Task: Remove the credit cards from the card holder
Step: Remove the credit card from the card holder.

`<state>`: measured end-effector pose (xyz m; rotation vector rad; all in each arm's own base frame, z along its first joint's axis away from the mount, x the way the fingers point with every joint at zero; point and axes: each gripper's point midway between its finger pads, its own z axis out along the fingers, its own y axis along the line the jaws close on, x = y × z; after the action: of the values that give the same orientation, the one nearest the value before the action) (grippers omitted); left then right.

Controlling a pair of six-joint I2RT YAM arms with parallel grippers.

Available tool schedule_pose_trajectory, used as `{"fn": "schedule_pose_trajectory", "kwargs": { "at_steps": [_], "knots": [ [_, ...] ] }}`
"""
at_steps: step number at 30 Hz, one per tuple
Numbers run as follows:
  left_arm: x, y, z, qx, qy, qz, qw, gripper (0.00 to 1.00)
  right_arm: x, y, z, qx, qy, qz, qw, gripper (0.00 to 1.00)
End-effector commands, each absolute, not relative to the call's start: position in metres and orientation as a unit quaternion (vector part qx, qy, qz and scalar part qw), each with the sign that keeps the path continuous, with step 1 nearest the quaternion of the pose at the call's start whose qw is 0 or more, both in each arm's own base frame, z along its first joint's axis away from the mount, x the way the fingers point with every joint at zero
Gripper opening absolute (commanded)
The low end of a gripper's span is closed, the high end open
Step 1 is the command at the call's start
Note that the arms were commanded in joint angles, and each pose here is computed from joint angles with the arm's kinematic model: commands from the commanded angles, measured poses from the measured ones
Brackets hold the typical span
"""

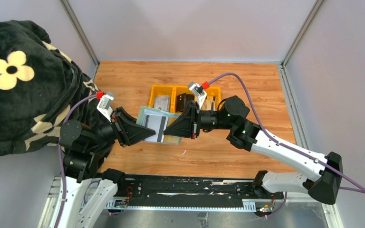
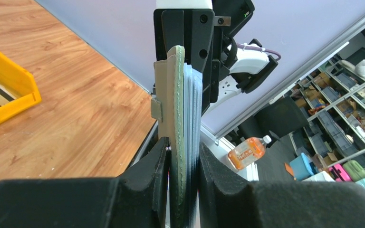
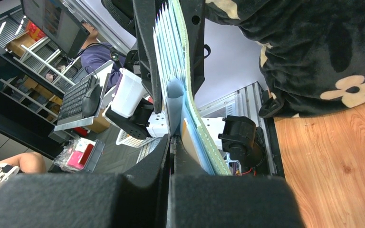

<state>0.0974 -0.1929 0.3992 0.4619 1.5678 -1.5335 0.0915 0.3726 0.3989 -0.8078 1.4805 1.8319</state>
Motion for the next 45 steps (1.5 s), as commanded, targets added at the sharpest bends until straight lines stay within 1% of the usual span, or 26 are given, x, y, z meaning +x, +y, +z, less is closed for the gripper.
{"fn": "schedule_pose_trajectory", "kwargs": {
  "at_steps": [1, 4, 8, 9, 11, 14, 19, 21, 22, 24, 25, 27, 29, 30, 31, 32, 34, 35, 38, 45],
  "knots": [
    [0.086, -0.191, 0.422, 0.21, 0.601, -0.617, 0.463, 0.15, 0.086, 0.366, 0.392, -0.318, 0.566, 0.692, 0.318, 0.0],
    [0.085, -0.191, 0.424, 0.211, 0.6, -0.616, 0.465, 0.14, 0.085, 0.364, 0.389, -0.318, 0.571, 0.687, 0.318, 0.0],
    [0.087, -0.19, 0.424, 0.207, 0.602, -0.613, 0.468, 0.16, 0.085, 0.362, 0.396, -0.313, 0.565, 0.692, 0.323, 0.0],
    [0.088, -0.19, 0.423, 0.205, 0.603, -0.611, 0.47, 0.16, 0.085, 0.363, 0.398, -0.31, 0.563, 0.695, 0.322, 0.03],
    [0.091, -0.19, 0.42, 0.202, 0.607, -0.607, 0.473, 0.16, 0.084, 0.365, 0.403, -0.306, 0.555, 0.706, 0.317, 0.16],
    [0.096, -0.189, 0.417, 0.197, 0.611, -0.6, 0.478, 0.15, 0.083, 0.369, 0.409, -0.301, 0.543, 0.722, 0.307, 0.29],
    [0.097, -0.189, 0.415, 0.197, 0.615, -0.594, 0.479, 0.16, 0.084, 0.377, 0.416, -0.298, 0.537, 0.729, 0.303, 0.39],
    [0.096, -0.189, 0.415, 0.199, 0.613, -0.595, 0.48, 0.17, 0.087, 0.381, 0.416, -0.299, 0.54, 0.727, 0.303, 0.41],
    [0.095, -0.189, 0.416, 0.202, 0.612, -0.595, 0.479, 0.18, 0.088, 0.382, 0.416, -0.298, 0.541, 0.725, 0.304, 0.4],
    [0.093, -0.189, 0.416, 0.206, 0.611, -0.596, 0.479, 0.2, 0.091, 0.385, 0.414, -0.295, 0.544, 0.724, 0.304, 0.37],
    [0.092, -0.189, 0.416, 0.206, 0.61, -0.597, 0.478, 0.21, 0.091, 0.386, 0.415, -0.295, 0.542, 0.726, 0.304, 0.33],
    [0.09, -0.189, 0.415, 0.205, 0.609, -0.601, 0.475, 0.25, 0.09, 0.388, 0.419, -0.294, 0.533, 0.736, 0.297, 0.19],
    [0.089, -0.19, 0.414, 0.2, 0.609, -0.611, 0.465, 0.36, 0.086, 0.391, 0.424, -0.302, 0.52, 0.745, 0.287, 0.07],
    [0.09, -0.19, 0.413, 0.199, 0.609, -0.613, 0.462, 0.4, 0.084, 0.392, 0.427, -0.306, 0.517, 0.747, 0.285, 0.04],
    [0.09, -0.191, 0.414, 0.197, 0.61, -0.616, 0.459, 0.47, 0.082, 0.394, 0.427, -0.312, 0.516, 0.747, 0.28, 0.01],
    [0.089, -0.191, 0.414, 0.198, 0.609, -0.619, 0.455, 0.55, 0.081, 0.395, 0.426, -0.317, 0.517, 0.745, 0.277, 0.0],
    [0.086, -0.192, 0.415, 0.203, 0.608, -0.626, 0.444, 0.6, 0.078, 0.397, 0.423, -0.323, 0.521, 0.741, 0.272, 0.0],
    [0.085, -0.193, 0.416, 0.204, 0.607, -0.629, 0.44, 0.6, 0.078, 0.397, 0.422, -0.324, 0.522, 0.74, 0.273, 0.0],
    [0.081, -0.193, 0.415, 0.211, 0.606, -0.631, 0.436, 0.54, 0.078, 0.394, 0.421, -0.324, 0.524, 0.737, 0.279, 0.0],
    [0.084, -0.192, 0.419, 0.199, 0.604, -0.634, 0.441, 0.37, 0.076, 0.39, 0.411, -0.325, 0.532, 0.732, 0.276, 0.0]
  ]
}}
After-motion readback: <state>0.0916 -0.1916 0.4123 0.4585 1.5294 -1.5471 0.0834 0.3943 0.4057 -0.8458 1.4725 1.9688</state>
